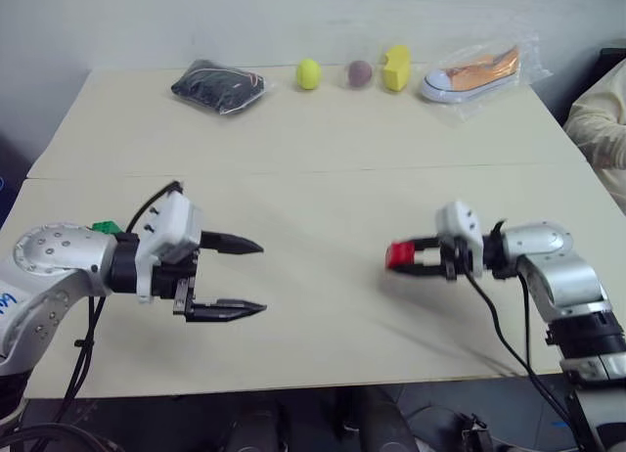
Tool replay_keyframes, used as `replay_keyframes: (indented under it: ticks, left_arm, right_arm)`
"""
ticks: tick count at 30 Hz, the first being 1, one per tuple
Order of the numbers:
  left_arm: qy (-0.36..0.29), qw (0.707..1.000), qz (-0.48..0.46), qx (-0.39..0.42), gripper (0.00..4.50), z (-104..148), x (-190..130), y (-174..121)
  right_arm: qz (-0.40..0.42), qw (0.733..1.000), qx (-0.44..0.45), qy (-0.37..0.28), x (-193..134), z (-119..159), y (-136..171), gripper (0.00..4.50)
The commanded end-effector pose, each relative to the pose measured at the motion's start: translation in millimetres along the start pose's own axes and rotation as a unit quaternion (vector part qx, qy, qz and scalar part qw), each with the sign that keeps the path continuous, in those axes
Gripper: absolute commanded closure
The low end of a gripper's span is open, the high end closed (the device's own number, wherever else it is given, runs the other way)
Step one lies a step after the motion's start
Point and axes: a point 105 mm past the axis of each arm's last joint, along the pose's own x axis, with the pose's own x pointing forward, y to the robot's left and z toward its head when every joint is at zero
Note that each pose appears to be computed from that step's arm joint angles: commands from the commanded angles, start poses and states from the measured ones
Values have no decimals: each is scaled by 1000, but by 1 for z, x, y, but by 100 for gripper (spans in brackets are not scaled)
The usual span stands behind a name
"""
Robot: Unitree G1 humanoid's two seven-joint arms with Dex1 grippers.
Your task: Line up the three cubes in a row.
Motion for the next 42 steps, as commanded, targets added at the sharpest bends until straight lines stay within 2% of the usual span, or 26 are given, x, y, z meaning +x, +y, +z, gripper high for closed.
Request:
replay_keyframes:
  ticks: [1, 7, 11, 17, 26, 30, 34, 38, 40, 42]
  left_arm:
    - [9, 999, -22, 41, 0, 5, 4, -8]
    - [21, 998, -36, 50, 0, 0, 8, -12]
    - [23, 998, -33, 48, 0, -1, 6, -10]
    - [19, 999, -25, 43, 0, 0, 2, -6]
    - [18, 999, 34, 11, 0, -8, -9, 0]
    - [11, 991, 131, -30, 0, -23, -35, 2]
    - [2, 943, 317, -100, 0, -54, -90, -3]
    - [3, 873, 464, -152, 0, -86, -145, -26]
    - [-2, 818, 545, -185, 0, -107, -177, -43]
    - [-4, 786, 584, -203, 0, -118, -192, -54]
  right_arm:
    - [61, 997, -44, -5, 11, 17, 16, 298]
    - [68, 996, -54, -15, 34, 14, 20, 298]
    - [73, 995, -63, -1, 49, 0, 26, 298]
    - [66, 995, -80, 7, 53, -8, 24, 298]
    - [66, 995, -81, 1, 49, -3, 23, 2]
    - [52, 995, -72, -39, 42, 21, 16, 2]
    - [47, 993, -47, -97, 18, 63, 8, 2]
    - [55, 989, -18, -138, -2, 92, 6, 2]
    - [59, 987, -10, -149, -11, 104, 6, 2]
    - [59, 987, -6, -151, -15, 108, 6, 2]
